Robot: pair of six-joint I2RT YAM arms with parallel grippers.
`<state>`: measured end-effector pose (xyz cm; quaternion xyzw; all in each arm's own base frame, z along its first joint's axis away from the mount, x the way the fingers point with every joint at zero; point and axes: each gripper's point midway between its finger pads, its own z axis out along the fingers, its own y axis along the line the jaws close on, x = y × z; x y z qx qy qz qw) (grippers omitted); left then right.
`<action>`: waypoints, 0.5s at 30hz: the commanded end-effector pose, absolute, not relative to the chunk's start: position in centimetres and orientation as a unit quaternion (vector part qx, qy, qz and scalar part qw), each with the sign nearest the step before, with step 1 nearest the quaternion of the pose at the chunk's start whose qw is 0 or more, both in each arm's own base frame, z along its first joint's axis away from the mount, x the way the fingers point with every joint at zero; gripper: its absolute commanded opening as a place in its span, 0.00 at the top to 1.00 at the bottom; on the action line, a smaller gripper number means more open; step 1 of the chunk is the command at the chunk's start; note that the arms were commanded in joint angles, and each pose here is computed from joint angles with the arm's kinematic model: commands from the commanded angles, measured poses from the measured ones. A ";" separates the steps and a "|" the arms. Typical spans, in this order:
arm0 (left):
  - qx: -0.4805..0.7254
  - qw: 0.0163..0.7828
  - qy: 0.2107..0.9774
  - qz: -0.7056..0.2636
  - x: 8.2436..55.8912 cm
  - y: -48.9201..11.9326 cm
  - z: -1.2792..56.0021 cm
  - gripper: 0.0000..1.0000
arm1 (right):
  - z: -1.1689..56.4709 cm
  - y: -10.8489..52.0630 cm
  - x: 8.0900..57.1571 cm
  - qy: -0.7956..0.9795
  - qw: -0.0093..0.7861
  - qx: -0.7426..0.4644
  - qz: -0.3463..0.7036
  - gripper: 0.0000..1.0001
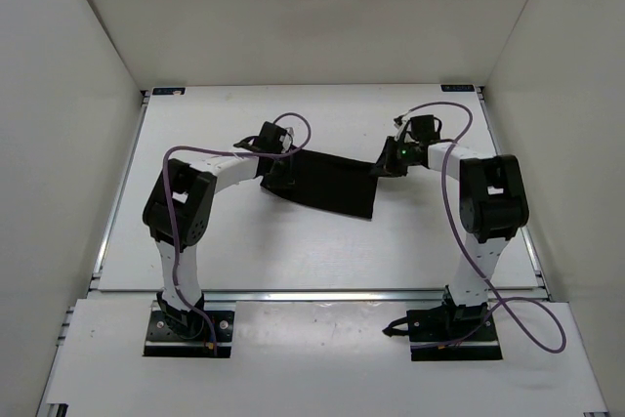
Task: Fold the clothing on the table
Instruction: Fold the skirt
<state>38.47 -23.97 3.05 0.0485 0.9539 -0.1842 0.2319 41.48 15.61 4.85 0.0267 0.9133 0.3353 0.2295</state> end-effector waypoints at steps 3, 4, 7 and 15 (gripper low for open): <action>0.035 0.244 0.955 -0.166 37.3 -23.1 4.1 1.00 | 3.9 18.0 40.5 0.925 0.218 -0.031 0.310 1.00; 0.033 0.232 0.959 -0.161 36.6 -23.1 3.3 1.00 | 3.3 17.8 40.3 0.929 0.210 -0.027 0.304 1.00; 0.037 0.222 0.962 -0.155 35.6 -23.3 2.6 1.00 | 2.3 18.4 39.7 0.934 0.190 -0.032 0.300 1.00; 0.029 0.195 0.969 -0.146 31.5 -22.6 1.6 1.00 | 2.7 17.4 42.4 0.935 0.199 -0.037 0.290 1.00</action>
